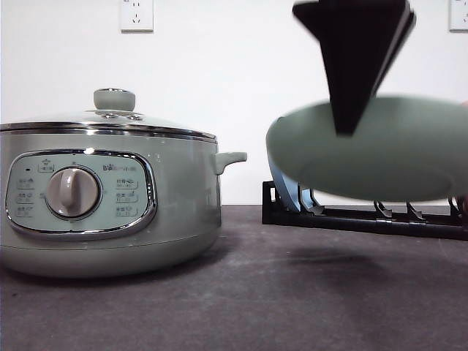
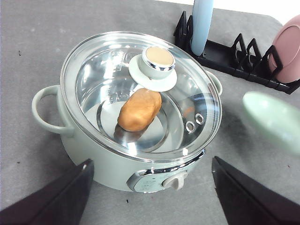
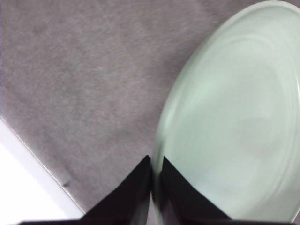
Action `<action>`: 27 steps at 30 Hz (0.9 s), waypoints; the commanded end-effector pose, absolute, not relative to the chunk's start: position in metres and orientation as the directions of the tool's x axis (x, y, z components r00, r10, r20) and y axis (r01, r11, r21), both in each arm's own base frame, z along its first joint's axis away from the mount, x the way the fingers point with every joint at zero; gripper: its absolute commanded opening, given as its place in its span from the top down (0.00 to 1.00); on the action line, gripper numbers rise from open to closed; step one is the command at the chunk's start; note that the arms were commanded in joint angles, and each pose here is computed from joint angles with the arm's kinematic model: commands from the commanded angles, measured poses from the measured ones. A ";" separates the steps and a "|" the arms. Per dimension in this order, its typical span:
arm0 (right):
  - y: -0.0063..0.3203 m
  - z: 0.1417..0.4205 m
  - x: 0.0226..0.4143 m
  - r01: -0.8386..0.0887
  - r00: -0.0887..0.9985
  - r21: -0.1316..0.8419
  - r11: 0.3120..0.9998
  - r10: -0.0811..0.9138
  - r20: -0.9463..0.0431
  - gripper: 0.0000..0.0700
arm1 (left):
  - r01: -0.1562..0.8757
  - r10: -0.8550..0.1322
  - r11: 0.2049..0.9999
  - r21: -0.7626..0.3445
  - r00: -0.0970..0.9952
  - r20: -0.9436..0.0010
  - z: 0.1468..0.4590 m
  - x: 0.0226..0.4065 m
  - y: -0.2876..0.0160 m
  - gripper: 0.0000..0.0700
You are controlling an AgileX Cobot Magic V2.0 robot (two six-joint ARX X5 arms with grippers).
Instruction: Transfer potato from steamer to green plate
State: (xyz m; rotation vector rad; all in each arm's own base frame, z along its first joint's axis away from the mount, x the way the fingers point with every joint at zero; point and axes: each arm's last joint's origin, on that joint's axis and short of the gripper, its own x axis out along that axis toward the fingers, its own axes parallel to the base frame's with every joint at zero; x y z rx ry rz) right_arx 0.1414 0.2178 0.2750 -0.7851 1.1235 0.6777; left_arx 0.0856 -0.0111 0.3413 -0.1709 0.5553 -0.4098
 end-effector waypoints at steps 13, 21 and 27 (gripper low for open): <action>0.246 0.205 0.127 -0.826 0.306 -0.280 0.488 -0.028 -0.952 0.99 | 0.346 -0.427 0.904 -0.253 0.781 -0.456 0.347 0.086 -0.011 0.26; 0.250 0.180 0.125 -0.826 0.292 -0.270 0.494 -0.035 -0.956 0.99 | 0.346 -0.427 0.904 -0.253 0.781 -0.456 0.347 0.086 -0.011 0.26; 0.252 0.176 0.125 -0.830 0.260 -0.214 0.515 0.018 -0.965 0.72 | 0.345 -0.427 0.904 -0.254 0.780 -0.458 0.347 0.086 -0.011 0.26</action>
